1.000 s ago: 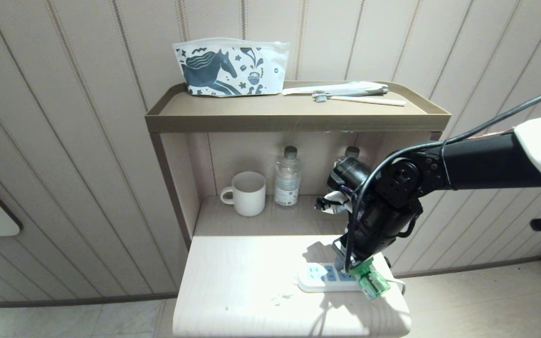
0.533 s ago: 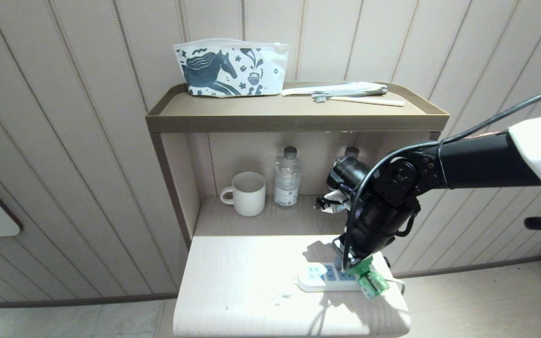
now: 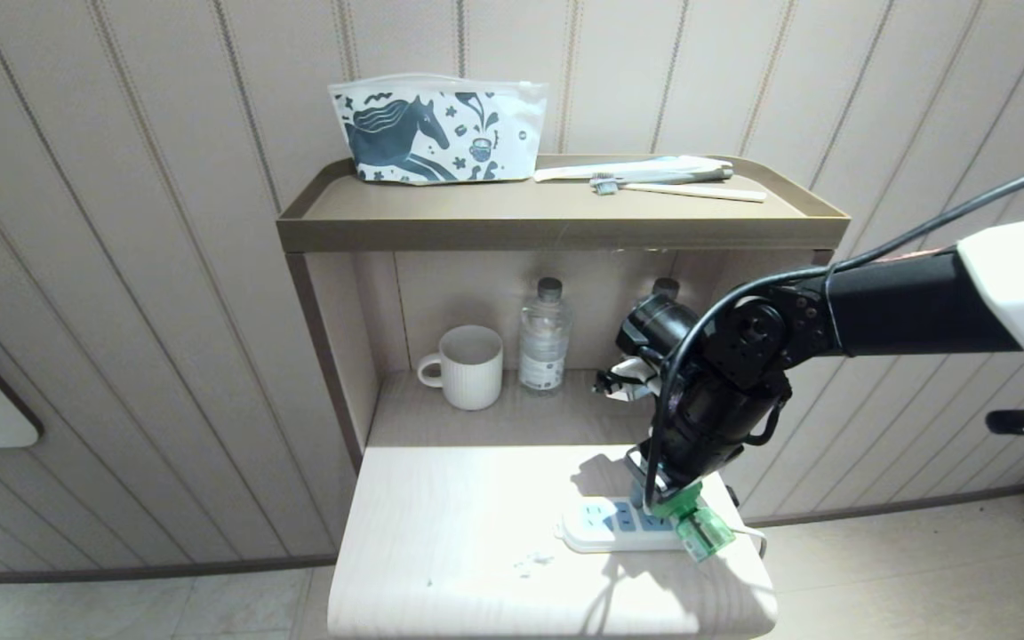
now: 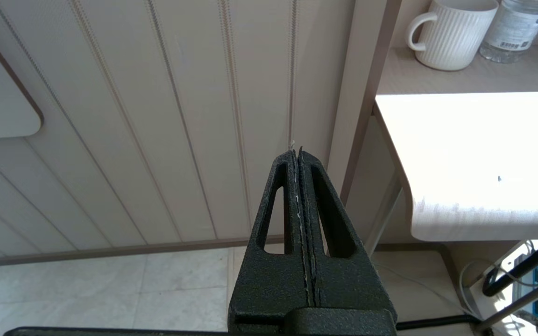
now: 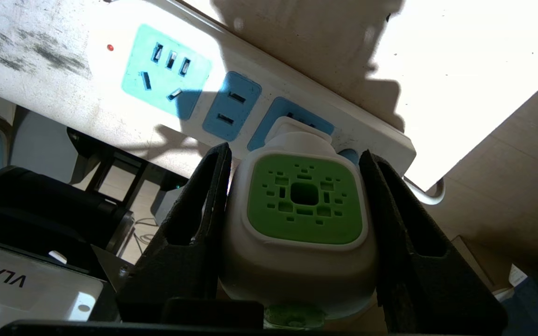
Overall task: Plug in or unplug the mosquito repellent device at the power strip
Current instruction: Insert the plug into the socket
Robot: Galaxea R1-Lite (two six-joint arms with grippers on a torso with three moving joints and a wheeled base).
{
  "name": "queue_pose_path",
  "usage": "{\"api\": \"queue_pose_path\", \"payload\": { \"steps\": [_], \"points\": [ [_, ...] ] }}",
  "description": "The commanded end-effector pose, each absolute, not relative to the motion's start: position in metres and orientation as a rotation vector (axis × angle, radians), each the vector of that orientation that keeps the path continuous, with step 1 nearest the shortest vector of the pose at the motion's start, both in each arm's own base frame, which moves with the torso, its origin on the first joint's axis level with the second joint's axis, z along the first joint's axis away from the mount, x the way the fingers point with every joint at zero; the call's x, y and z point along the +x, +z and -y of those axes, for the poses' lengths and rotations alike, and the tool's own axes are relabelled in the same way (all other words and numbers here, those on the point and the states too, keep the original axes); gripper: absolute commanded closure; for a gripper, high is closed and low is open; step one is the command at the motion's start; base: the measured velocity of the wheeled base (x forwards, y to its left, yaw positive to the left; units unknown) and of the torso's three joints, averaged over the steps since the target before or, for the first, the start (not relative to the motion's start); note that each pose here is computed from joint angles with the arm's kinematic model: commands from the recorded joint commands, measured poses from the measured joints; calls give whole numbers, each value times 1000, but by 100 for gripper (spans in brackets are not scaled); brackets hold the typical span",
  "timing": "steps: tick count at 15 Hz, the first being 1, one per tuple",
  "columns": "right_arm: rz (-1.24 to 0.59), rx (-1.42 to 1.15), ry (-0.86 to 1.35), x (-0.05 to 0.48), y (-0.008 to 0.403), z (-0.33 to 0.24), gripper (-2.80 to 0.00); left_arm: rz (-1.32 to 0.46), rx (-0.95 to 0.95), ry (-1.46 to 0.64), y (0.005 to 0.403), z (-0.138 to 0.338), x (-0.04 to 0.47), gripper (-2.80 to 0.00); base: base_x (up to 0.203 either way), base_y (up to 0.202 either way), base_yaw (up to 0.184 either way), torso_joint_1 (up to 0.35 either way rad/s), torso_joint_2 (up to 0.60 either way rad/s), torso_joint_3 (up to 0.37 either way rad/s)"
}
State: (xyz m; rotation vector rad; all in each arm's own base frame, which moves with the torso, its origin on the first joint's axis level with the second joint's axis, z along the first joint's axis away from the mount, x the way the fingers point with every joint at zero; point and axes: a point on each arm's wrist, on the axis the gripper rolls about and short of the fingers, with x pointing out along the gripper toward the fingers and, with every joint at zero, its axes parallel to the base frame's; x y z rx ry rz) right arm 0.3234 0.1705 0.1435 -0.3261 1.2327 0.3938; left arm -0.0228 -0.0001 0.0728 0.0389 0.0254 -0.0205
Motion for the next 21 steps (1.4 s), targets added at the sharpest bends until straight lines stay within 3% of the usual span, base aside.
{"api": "queue_pose_path", "payload": {
  "steps": [1, 21],
  "points": [
    [-1239, -321, 383, 322, 145, -165, 0, -27, 39, -20, 73, 0, -23, 0, 0, 0, 0, 0, 0, 0],
    [-1233, -293, 385, 327, 133, -159, 0, -27, 39, -20, 73, 0, -23, 0, 0, 0, 0, 0, 0, 0]
  ]
}}
